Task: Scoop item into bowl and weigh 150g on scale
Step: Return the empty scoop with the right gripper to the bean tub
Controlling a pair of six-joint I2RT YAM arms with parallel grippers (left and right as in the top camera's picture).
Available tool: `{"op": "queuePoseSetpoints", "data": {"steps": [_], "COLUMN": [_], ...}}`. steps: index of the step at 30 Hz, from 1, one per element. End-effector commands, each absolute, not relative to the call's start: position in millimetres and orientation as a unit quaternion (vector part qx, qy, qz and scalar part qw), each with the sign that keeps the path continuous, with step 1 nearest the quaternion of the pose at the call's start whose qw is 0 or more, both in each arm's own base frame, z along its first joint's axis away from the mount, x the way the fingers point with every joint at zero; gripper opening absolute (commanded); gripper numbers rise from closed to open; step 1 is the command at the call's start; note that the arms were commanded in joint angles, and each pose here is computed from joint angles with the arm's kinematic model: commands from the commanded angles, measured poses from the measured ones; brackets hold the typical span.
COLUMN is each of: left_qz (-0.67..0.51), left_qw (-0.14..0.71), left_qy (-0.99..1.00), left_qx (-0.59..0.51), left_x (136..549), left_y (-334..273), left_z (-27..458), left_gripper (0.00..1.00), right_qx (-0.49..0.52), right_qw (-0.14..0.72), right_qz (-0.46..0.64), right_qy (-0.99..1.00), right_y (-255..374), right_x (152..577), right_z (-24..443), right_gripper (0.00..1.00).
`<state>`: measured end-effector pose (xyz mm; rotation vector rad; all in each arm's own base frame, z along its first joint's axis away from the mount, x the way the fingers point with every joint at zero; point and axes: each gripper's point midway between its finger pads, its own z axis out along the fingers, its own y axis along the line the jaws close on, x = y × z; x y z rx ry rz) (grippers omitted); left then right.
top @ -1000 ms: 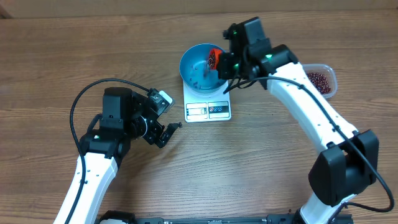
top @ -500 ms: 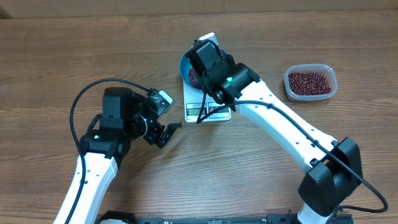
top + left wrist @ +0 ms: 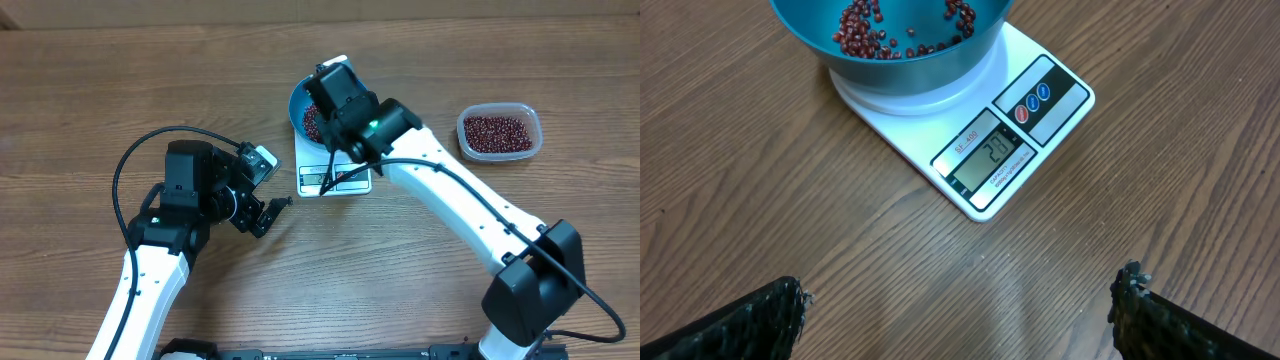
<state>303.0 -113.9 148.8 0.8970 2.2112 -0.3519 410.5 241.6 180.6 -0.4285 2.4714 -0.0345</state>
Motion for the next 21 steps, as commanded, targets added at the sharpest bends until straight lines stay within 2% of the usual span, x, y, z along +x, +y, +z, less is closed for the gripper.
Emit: {"op": "queuePoseSetpoints", "data": {"steps": [1, 4, 8, 16, 21], "left_qz": [-0.137, -0.137, -0.137, -0.137, -0.137], "left_qw": [0.358, 0.358, 0.358, 0.358, 0.358], "left_qy": [0.857, 0.857, 0.857, 0.857, 0.857], "left_qx": [0.344, 0.344, 0.344, 0.344, 0.344], "left_x": [303.5, 303.5, 303.4, 303.4, 303.5], "left_y": [-114.1, -114.1, -114.1, -114.1, -114.1], "left_z": [149.3, 149.3, 149.3, 149.3, 149.3], "left_gripper": [1.0, 1.0, 1.0, 1.0, 1.0], "right_qx": [-0.129, -0.104, -0.017, 0.074, 0.068], "right_qw": [0.33, 0.326, 0.321, 0.267, 0.233], "right_qz": [0.099, 0.14, 0.13, 0.056, 0.033], "right_qy": [0.93, 0.929, 0.938, 0.959, 0.969], "right_y": [224.4, 196.8, 102.4, -10.8, -30.6], "right_x": [409.4, 407.4, 400.8, 383.9, 380.1], "right_z": [239.0, 259.0, 280.3, 249.1, 214.0], "right_gripper": [0.04, 0.04, 0.04, 0.04, 0.04]}}
